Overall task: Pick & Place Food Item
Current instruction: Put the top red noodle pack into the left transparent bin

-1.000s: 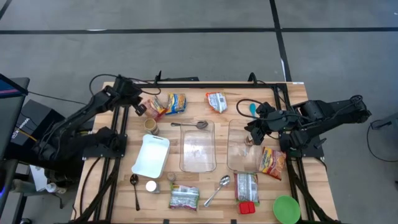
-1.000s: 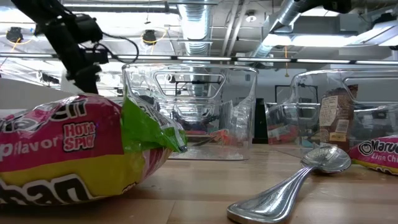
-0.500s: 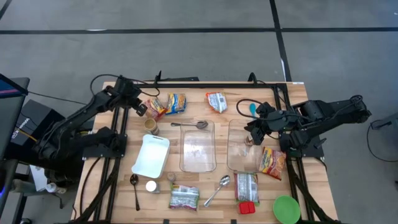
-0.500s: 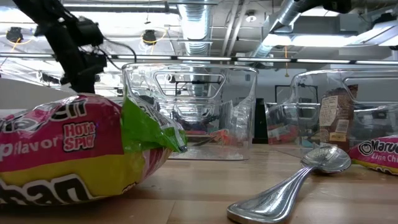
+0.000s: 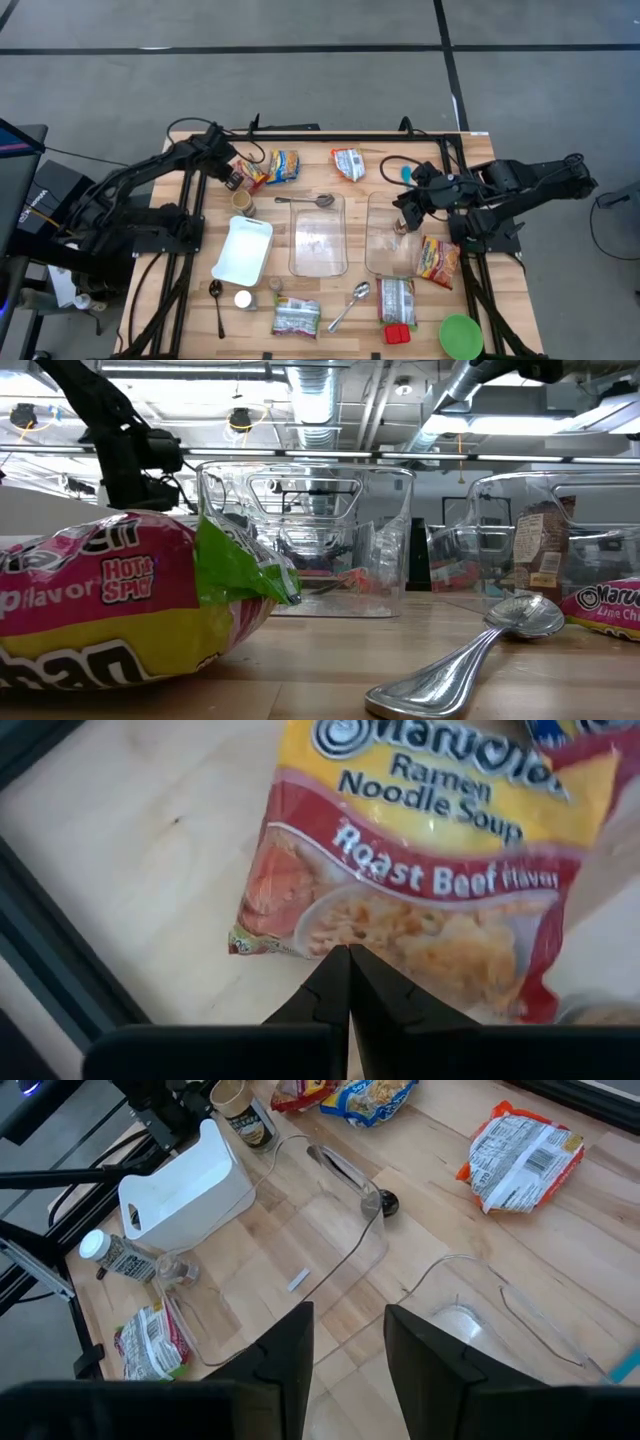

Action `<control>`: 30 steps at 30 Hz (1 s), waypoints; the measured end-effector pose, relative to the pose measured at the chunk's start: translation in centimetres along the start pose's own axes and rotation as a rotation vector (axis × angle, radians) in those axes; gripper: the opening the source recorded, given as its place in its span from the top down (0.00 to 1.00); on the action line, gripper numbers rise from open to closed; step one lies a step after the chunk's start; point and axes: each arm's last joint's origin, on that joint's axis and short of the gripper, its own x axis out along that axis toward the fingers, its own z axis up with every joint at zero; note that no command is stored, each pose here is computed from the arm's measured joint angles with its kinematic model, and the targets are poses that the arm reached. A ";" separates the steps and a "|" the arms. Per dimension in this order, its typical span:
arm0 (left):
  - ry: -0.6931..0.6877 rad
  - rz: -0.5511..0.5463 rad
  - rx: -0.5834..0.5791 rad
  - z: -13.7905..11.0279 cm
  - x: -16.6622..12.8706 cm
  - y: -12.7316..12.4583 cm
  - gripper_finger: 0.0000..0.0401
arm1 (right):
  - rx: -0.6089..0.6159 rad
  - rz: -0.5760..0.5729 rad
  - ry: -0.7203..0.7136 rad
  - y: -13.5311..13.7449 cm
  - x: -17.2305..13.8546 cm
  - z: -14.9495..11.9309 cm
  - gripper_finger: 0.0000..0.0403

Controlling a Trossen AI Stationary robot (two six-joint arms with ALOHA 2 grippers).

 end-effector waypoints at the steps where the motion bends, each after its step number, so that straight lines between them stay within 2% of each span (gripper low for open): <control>1: -0.005 0.001 -0.020 0.1 0.1 0.0 1.00 | 0.002 -0.002 -0.001 0.0 0.0 0.0 0.71; 5: -0.059 0.013 -0.127 0.6 0.1 0.1 1.00 | 0.010 -0.010 -0.005 -0.2 0.1 0.2 0.71; 14: -0.206 0.072 -0.556 1.8 -0.1 0.5 1.00 | 0.012 -0.012 -0.006 -0.2 0.1 0.2 0.71; 23: -0.288 0.070 -0.864 2.3 -0.2 0.1 1.00 | 0.010 -0.011 -0.006 -0.2 0.1 0.2 0.71; 27: -0.295 0.058 -0.899 2.4 -0.2 -1.2 1.00 | 0.010 -0.011 -0.006 -0.2 0.1 0.2 0.71; 30: -0.308 0.108 -0.961 2.1 -0.3 -2.1 1.00 | 0.009 -0.011 -0.006 -0.2 0.1 0.2 0.71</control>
